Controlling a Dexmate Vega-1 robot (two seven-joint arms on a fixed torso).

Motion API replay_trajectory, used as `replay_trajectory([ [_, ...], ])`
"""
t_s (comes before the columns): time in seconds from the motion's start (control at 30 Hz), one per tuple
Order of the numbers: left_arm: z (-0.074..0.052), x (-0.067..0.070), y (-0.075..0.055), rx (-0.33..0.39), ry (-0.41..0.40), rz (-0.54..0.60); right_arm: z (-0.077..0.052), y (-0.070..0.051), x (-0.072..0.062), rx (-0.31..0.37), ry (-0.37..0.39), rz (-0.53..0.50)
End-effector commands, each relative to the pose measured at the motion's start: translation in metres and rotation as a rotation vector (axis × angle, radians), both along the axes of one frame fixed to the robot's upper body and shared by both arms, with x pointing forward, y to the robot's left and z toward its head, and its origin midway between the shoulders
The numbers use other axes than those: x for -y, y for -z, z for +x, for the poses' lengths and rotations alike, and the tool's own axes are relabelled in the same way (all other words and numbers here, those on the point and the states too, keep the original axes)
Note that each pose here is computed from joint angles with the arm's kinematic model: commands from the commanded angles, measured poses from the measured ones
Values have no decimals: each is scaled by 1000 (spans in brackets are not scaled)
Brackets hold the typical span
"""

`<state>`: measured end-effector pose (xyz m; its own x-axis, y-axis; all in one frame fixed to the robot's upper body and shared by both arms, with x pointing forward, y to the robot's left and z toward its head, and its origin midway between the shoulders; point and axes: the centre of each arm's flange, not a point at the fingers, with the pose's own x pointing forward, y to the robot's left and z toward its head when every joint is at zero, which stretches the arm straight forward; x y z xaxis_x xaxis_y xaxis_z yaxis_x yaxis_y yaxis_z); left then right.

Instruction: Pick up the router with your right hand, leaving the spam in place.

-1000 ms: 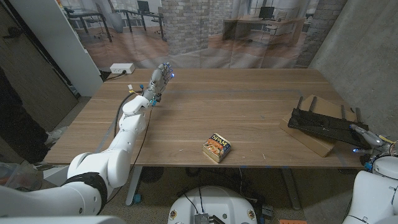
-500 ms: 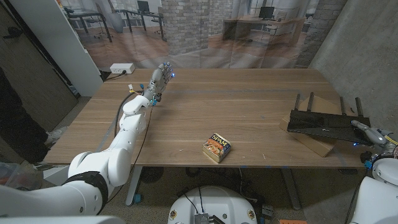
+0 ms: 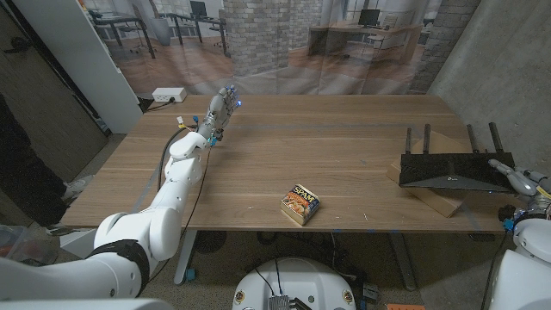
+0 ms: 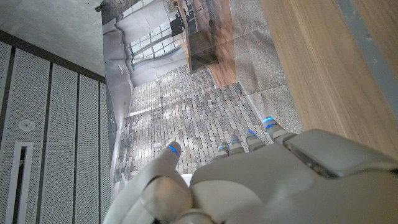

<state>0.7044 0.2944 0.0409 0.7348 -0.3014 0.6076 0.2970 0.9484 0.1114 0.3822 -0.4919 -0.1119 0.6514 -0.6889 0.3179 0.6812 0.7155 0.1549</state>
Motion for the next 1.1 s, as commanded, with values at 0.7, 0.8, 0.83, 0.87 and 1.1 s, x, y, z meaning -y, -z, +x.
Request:
replay_trajectory([
  [0.7,-5,-4,2,6,-5,-9,0,-25,-8,167,-11,-74],
  [0.8,-6,-4,2,7,-5,-8,0,-29,-9,185,-9,-85],
  [0.83,-6,-5,2,9,-6,-10,0,-30,-9,189,-9,-90],
  [0.87,-7,-5,2,9,-6,-9,0,-32,-10,193,-9,-94],
  [1.1,-8,-6,2,11,-7,-11,-1,-40,-12,218,-8,-120],
])
